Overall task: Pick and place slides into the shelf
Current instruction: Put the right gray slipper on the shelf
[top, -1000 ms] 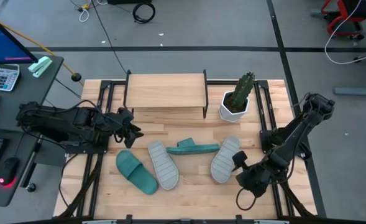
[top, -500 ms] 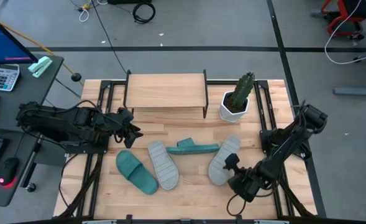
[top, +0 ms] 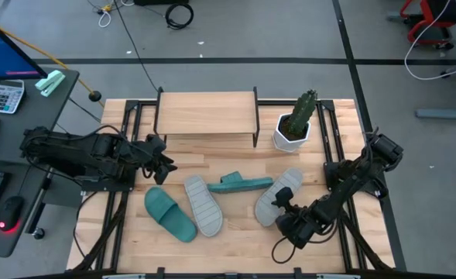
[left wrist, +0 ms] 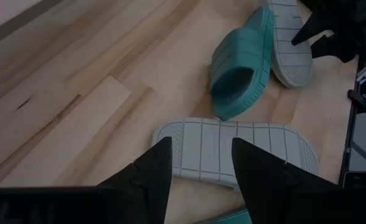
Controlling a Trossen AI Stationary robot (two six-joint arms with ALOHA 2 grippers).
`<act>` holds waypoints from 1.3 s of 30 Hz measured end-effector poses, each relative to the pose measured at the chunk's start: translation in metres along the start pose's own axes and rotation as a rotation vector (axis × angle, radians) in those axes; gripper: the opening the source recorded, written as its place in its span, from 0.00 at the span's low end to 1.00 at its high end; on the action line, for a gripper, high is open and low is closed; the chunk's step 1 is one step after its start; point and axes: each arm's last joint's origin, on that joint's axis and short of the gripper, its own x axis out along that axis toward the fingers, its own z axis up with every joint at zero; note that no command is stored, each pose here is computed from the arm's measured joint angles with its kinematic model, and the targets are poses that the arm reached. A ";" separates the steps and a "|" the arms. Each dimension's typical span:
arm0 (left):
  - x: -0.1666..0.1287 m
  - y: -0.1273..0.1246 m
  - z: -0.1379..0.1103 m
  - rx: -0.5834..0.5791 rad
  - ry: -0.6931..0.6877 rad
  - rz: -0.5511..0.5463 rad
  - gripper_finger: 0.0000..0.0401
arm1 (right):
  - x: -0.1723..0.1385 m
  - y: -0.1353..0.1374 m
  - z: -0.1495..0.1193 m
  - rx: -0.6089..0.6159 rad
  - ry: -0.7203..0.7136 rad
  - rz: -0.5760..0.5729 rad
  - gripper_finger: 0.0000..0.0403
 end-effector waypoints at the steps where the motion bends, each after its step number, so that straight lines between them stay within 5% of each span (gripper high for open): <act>1: 0.000 0.000 0.000 -0.001 0.001 0.000 0.43 | 0.001 0.000 0.000 0.014 0.003 0.006 0.74; 15: 0.000 0.000 0.000 -0.001 0.000 0.000 0.43 | -0.013 -0.008 0.003 0.107 -0.012 0.111 0.36; 39: 0.000 0.001 0.001 0.026 -0.040 0.041 0.43 | -0.138 -0.116 0.036 0.692 -0.399 0.317 0.28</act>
